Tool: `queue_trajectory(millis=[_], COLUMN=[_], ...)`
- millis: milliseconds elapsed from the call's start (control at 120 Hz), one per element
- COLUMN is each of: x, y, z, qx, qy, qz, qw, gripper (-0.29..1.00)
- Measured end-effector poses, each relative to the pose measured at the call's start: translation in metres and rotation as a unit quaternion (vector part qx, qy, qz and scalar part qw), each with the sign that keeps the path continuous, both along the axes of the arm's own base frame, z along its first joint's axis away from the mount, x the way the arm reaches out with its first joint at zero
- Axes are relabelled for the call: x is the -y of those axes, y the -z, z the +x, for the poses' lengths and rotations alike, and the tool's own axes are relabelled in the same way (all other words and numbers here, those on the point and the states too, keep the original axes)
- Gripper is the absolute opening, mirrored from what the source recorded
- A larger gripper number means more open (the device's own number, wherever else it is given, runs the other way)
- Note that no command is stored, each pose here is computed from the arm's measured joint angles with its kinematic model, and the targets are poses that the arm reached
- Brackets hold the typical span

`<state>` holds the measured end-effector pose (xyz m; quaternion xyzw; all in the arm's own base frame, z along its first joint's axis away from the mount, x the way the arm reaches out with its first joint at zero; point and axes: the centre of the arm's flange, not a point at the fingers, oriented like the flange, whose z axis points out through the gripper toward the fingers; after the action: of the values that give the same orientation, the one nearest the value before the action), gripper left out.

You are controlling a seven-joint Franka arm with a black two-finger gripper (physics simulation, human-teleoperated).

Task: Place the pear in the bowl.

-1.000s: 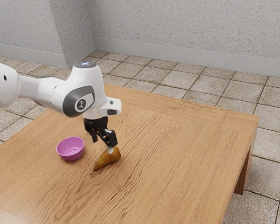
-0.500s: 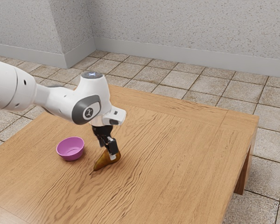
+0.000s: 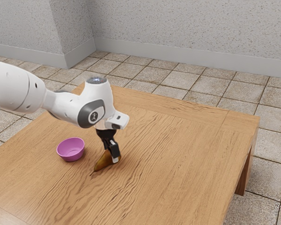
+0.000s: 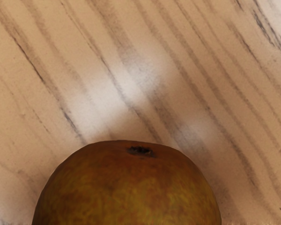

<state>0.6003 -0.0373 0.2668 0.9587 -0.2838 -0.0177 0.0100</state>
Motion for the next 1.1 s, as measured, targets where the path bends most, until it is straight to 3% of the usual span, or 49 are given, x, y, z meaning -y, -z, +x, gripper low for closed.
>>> queue_trajectory(millis=[425,725,1100], x=[-0.001,-0.003,-0.010], y=[0.020,0.020,-0.002], z=[0.002,0.002,0.005], qx=[-0.013,-0.014,-0.001], qy=[0.017,0.024,0.022], qz=[-0.003,-0.002,0.004], qw=[1.000,1.000,1.000], gripper=[0.70,0.49,0.38])
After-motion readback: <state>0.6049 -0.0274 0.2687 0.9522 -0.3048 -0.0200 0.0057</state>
